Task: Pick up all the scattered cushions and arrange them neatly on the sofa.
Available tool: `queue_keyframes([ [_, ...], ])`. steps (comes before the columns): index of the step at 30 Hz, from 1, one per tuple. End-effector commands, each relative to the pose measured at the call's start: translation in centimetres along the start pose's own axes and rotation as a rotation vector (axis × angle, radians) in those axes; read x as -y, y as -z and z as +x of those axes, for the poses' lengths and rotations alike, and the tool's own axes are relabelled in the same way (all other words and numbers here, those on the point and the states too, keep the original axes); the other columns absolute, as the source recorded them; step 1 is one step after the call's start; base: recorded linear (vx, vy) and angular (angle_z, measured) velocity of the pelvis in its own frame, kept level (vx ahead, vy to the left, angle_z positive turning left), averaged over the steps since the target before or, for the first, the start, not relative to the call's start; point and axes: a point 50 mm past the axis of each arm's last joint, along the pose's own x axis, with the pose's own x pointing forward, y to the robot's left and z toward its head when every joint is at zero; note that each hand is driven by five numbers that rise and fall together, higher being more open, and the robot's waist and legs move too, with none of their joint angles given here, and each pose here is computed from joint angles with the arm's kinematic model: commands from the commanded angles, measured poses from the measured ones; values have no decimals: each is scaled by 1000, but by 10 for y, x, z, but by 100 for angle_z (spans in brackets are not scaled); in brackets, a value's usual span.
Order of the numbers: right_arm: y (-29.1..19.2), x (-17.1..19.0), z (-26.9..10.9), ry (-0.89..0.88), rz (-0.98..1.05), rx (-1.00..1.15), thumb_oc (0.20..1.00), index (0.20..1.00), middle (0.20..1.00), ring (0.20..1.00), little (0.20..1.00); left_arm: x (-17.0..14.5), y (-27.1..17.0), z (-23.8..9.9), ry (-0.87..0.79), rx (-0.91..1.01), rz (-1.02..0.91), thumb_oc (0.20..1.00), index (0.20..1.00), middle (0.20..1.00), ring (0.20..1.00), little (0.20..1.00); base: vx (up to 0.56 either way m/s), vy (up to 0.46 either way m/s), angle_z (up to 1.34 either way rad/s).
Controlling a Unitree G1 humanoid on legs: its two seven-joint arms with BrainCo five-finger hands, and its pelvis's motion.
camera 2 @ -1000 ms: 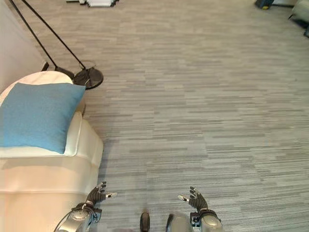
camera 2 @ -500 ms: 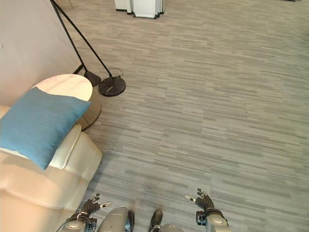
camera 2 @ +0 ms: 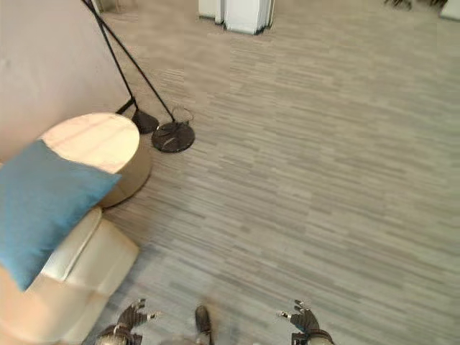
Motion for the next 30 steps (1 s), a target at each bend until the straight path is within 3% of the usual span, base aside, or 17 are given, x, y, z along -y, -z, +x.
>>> queue_keyframes([
  [1, -19, 4, 3, -10, -24, 68, 1000, 1000, 1000, 1000, 1000, -13, -10, 1, -26, 45, 2, 1000, 1000, 1000, 1000, 1000, 278, 334, 71],
  [17, -8, -3, 1, -35, -13, 34, 1000, 1000, 1000, 1000, 1000, -5, -28, 6, 5, 98, -38, 1000, 1000, 1000, 1000, 1000, 235, -11, 72],
  [22, -6, -6, 1, -67, -30, 31, 1000, 1000, 1000, 1000, 1000, -1, -8, 2, -18, 26, -198, 1000, 1000, 1000, 1000, 1000, 342, -188, 70],
  [30, -16, 1, 3, -38, -53, 53, 1000, 1000, 1000, 1000, 1000, -2, -22, 4, -22, 74, -224, 1000, 1000, 1000, 1000, 1000, 106, -70, 50],
])
